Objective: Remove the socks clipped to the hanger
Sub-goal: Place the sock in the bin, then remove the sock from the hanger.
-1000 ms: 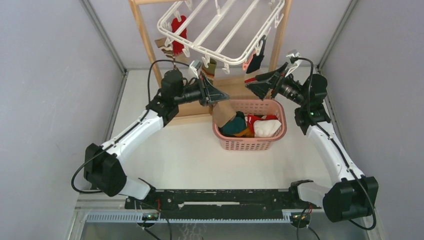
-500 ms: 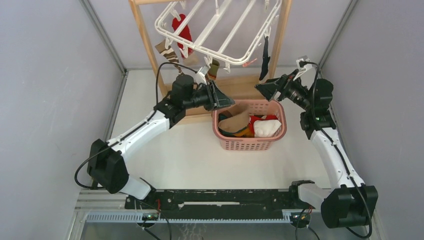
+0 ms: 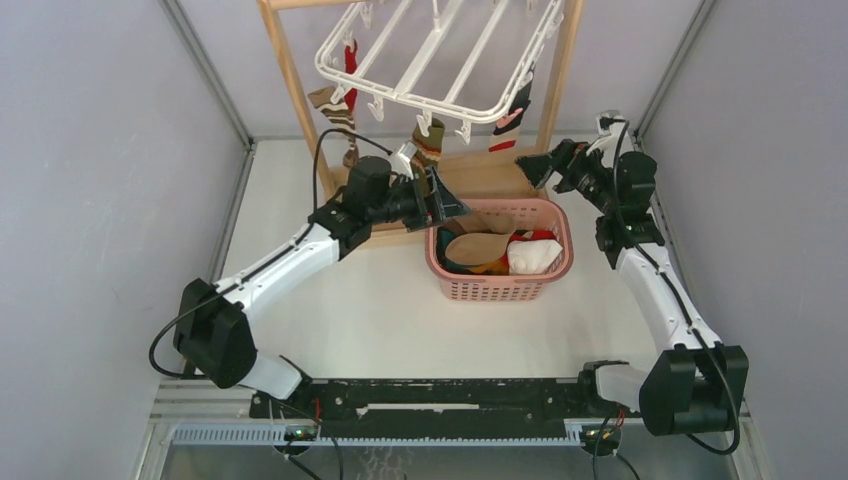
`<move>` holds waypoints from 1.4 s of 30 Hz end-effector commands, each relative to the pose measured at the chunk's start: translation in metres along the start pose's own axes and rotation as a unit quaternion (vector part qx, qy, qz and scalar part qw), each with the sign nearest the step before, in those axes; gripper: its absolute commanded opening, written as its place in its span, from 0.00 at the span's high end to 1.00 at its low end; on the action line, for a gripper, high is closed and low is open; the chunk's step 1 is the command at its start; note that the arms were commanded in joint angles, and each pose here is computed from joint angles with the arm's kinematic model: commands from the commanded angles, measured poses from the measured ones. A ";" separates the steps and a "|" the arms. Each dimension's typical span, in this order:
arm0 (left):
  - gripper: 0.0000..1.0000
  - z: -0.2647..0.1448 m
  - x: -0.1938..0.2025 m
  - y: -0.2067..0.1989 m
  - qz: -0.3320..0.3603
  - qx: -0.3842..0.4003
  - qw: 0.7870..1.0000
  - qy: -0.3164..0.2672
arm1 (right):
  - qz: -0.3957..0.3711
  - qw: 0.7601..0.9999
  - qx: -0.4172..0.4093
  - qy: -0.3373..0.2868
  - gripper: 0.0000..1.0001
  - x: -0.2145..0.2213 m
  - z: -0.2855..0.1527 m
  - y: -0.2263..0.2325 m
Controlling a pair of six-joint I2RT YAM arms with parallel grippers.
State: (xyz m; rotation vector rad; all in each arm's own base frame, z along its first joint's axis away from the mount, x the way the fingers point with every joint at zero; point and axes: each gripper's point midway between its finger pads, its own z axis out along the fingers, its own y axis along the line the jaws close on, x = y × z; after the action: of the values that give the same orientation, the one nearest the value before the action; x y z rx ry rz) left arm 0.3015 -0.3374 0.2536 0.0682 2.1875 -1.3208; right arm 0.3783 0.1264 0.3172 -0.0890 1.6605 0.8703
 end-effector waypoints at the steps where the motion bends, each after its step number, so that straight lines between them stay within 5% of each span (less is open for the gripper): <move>1: 0.00 -0.020 0.001 -0.003 0.041 -0.016 0.999 -0.017 | -0.058 0.995 0.053 -0.054 0.00 -0.033 0.008 -0.010; 33: 0.00 -0.059 -0.008 -0.010 0.101 -0.060 0.992 -0.041 | -0.110 0.982 0.063 -0.141 0.00 -0.042 0.118 -0.039; 42: 0.00 -0.061 -0.007 -0.011 0.105 -0.061 0.992 -0.038 | -0.086 0.976 0.132 -0.150 0.07 -0.053 0.135 -0.069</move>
State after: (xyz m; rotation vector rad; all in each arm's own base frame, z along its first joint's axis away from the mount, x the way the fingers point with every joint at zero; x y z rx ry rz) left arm 0.2770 -0.2906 0.2537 0.1547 2.2247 -1.0425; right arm 0.5295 0.1436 0.2982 0.0181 1.5136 0.5366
